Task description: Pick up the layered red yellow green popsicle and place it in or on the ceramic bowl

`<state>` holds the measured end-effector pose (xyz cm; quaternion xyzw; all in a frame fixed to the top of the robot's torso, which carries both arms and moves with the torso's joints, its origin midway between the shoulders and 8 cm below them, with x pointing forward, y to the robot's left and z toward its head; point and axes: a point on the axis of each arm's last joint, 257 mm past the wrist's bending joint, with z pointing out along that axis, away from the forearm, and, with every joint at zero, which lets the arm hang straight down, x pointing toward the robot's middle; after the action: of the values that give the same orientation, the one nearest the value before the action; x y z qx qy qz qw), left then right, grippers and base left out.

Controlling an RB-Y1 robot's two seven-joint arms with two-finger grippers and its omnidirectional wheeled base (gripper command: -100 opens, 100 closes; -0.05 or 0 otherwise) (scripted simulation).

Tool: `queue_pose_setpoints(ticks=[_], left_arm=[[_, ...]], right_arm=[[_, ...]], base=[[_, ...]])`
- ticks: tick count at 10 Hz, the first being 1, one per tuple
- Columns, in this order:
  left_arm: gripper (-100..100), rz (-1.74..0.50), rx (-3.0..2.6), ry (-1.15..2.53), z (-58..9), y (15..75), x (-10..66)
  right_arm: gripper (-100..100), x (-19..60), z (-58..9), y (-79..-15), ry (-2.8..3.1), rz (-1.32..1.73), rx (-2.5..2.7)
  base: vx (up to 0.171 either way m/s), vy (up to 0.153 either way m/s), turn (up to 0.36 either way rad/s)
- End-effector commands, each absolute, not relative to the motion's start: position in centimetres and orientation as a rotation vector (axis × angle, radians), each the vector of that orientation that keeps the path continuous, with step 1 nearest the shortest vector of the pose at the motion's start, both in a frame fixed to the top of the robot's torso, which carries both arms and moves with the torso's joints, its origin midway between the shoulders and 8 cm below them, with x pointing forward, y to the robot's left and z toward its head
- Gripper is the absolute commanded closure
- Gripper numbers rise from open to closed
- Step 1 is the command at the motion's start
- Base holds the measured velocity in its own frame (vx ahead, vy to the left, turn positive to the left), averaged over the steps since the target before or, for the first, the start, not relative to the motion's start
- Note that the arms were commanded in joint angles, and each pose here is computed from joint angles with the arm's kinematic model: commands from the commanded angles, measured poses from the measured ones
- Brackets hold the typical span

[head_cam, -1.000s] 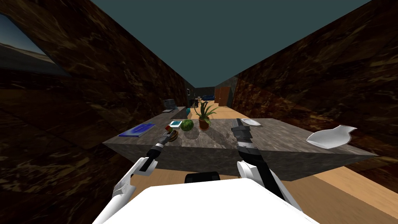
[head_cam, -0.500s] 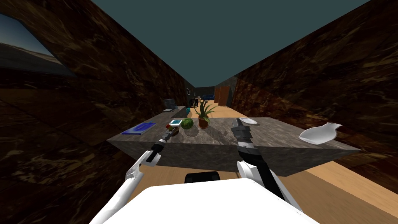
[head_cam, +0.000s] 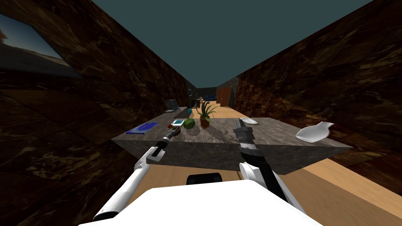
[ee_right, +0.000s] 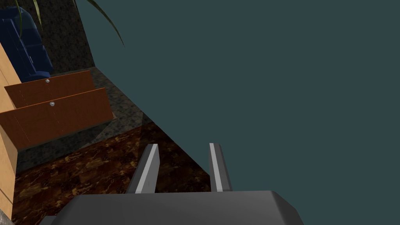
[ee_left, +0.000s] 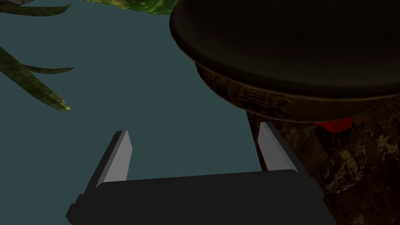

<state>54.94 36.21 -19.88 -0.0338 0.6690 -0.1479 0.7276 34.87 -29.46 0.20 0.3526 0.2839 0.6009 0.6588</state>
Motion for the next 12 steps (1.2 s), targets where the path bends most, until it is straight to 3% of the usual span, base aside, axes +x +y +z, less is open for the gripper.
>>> queue_pose_setpoints(ticks=[1, 12], left_arm=[[-100, -0.324, -0.077, 1.473, -19.7, 36.4, 56.1], [-100, -0.315, -0.081, 1.481, -18.1, 37.5, 61.9]], right_arm=[[0, 34.9, 0.2, -29.5, 0.643, 1.36, 0.798], [0, 34.9, 0.2, -29.5, 0.643, 1.36, 0.798]], base=[[-0.041, -0.007, 0.0], [-0.053, -0.007, -0.001]])
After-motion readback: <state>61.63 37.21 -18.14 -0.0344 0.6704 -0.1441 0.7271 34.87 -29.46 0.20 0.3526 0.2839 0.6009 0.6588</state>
